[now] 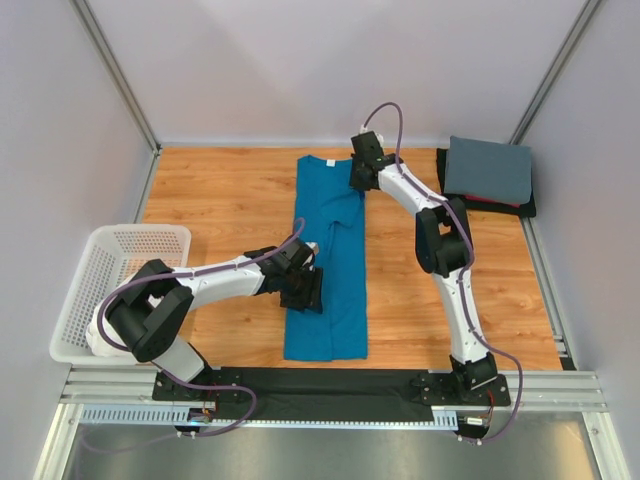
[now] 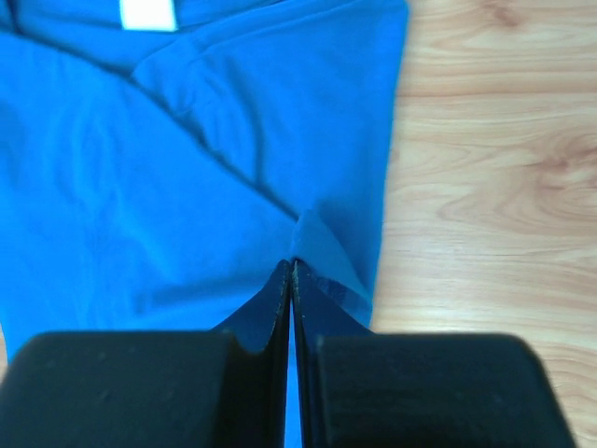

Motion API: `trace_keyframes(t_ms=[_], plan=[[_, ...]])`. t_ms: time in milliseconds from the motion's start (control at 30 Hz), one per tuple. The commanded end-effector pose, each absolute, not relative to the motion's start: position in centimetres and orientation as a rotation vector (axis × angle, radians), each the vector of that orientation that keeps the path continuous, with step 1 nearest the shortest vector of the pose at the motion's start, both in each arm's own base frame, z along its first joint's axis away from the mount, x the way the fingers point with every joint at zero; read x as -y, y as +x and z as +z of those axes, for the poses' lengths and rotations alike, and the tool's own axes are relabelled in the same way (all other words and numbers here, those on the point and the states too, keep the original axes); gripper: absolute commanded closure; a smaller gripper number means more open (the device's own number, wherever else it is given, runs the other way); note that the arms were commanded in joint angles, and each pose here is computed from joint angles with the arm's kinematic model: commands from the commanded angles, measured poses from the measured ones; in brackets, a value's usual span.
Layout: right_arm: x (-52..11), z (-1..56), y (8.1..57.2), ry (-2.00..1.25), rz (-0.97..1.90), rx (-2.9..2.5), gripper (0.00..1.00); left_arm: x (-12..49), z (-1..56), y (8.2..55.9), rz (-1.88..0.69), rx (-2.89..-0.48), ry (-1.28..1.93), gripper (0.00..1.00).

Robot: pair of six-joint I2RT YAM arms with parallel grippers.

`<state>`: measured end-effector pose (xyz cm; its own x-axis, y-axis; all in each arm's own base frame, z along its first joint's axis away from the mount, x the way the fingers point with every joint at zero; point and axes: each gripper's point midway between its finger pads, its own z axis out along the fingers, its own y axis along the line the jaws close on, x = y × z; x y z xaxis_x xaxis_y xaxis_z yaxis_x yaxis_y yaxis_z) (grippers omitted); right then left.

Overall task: Fold and stack the t-shirts
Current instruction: Fold the tshirt

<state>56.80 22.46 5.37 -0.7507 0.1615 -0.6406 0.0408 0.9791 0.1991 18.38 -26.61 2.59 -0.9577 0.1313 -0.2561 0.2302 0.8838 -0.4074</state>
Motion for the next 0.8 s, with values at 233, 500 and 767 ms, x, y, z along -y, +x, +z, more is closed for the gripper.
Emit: trace_keyframes(t_ms=[233,500,767], plan=[[-27.5,10.1,57.2,-0.003,0.330,-2.298,0.99,26.0,2.9,17.9,-0.640,-2.817,0.308,0.39],[-28.5,9.0,56.1,-0.047,0.378,-2.363,0.71,26.1,3.8,18.2,-0.647,-2.789,0.310,0.38],[-31.8,17.9,52.7,-0.263,0.724,-2.296,0.52,27.1,6.2,19.5,-0.679,-2.721,0.326,0.36]])
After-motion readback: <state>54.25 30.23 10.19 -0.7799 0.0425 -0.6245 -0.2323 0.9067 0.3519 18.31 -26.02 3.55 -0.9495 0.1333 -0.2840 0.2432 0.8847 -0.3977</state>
